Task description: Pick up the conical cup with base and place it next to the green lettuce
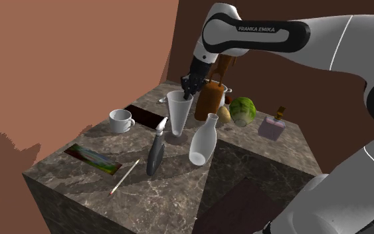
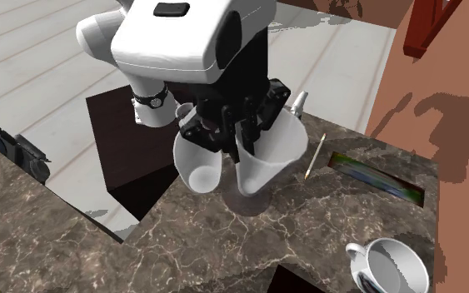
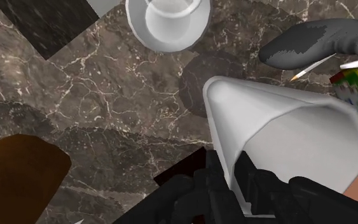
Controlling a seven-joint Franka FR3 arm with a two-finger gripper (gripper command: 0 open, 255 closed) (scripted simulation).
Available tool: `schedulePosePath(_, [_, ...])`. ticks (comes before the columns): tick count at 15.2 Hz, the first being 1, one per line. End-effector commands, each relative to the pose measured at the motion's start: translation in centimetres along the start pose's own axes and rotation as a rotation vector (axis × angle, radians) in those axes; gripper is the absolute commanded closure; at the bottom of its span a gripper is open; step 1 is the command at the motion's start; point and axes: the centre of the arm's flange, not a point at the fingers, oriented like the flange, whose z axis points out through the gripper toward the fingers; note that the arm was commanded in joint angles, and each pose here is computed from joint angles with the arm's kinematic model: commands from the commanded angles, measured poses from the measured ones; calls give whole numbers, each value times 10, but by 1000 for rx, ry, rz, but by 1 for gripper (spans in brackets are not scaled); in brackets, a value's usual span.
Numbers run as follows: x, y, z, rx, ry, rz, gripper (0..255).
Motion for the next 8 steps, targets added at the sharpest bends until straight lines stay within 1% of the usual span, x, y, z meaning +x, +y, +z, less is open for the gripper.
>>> schedulePosePath(1, [1,-1,-11,0,1,0,255])
schedulePosePath(8, [4,-4,-48,0,1,0,255])
